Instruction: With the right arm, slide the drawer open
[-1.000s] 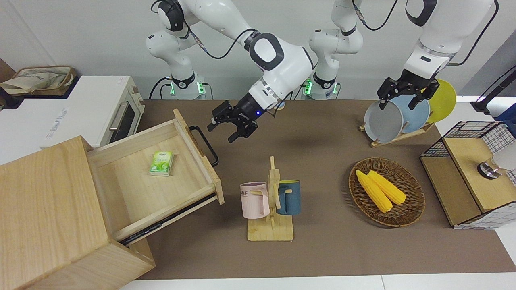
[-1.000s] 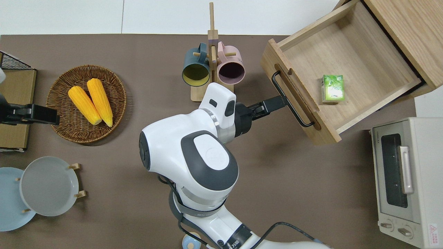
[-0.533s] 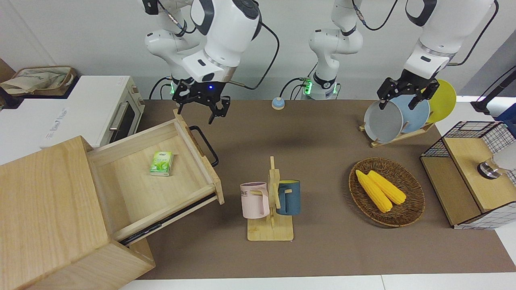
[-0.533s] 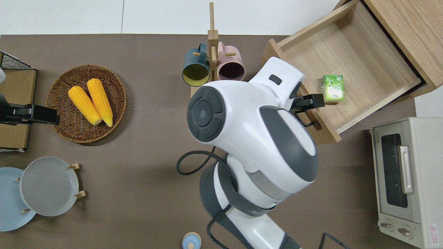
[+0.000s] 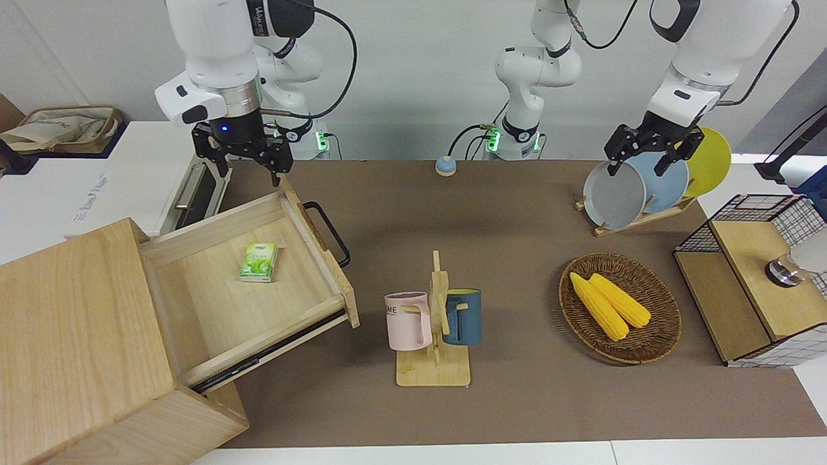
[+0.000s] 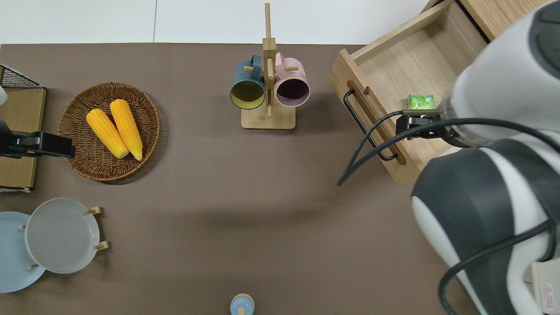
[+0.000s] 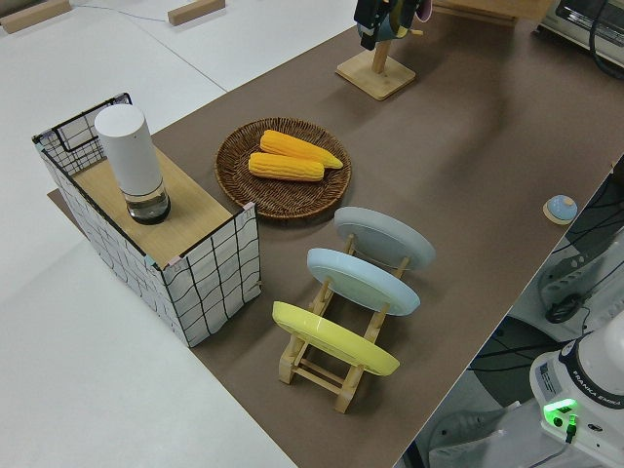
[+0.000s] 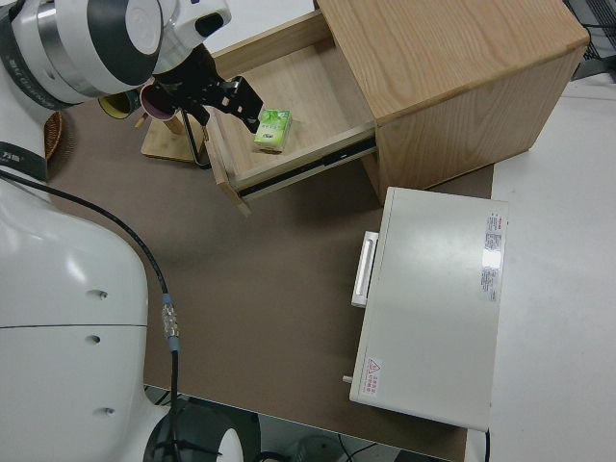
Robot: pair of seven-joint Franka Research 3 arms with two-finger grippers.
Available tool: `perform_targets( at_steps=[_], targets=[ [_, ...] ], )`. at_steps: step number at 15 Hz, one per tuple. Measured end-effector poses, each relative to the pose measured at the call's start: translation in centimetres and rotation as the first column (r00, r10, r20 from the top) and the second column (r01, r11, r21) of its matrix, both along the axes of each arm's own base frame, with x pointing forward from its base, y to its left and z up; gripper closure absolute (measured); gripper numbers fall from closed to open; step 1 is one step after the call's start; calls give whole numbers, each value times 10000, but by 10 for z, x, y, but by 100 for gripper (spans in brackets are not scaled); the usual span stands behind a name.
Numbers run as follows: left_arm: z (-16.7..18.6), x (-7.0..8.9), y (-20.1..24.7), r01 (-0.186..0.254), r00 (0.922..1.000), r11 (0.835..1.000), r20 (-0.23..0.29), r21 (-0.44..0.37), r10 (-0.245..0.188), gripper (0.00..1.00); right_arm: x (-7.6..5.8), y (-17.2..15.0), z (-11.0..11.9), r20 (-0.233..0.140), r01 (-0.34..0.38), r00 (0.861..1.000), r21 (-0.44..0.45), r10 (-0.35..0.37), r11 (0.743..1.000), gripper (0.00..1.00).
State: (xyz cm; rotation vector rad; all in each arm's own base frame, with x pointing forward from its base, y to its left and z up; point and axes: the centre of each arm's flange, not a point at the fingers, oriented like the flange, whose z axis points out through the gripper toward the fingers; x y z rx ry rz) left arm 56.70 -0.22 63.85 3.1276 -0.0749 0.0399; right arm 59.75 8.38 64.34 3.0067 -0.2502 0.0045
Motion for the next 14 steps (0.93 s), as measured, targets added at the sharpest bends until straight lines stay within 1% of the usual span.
perform_targets(
  at_steps=[1, 3, 4, 7, 10, 12, 13, 14],
  targets=[
    [0, 0, 0, 0, 10000, 10000, 0, 0, 0, 0, 2, -11, 0, 10, 29, 10000, 140, -30, 9999, 1],
    [0, 0, 0, 0, 10000, 10000, 0, 0, 0, 0, 6, -32, 0, 28, -46, 10000, 685, 45, 9976, 1],
    [0, 0, 0, 0, 10000, 10000, 0, 0, 0, 0, 8, -37, 0, 169, -157, 9998, 927, 142, 9956, 1],
    [0, 0, 0, 0, 10000, 10000, 0, 0, 0, 0, 13, -46, -5, 298, -251, 9993, 1036, 221, 9943, 1],
    [0, 0, 0, 0, 10000, 10000, 0, 0, 0, 0, 15, -51, -9, 242, -564, 9982, 1030, 542, 9931, 1],
    [0, 0, 0, 0, 10000, 10000, 0, 0, 0, 0, 15, -51, -10, 216, -1097, 9939, 1022, 1080, 9887, 1],
    [0, 0, 0, 0, 10000, 10000, 0, 0, 0, 0, 15, -51, -10, 201, -1499, 9887, 1018, 1487, 9834, 1],
    [0, 0, 0, 0, 10000, 10000, 0, 0, 0, 1, 15, -51, -10, 188, -1678, 9858, 1020, 1668, 9805, 1]
  ],
)
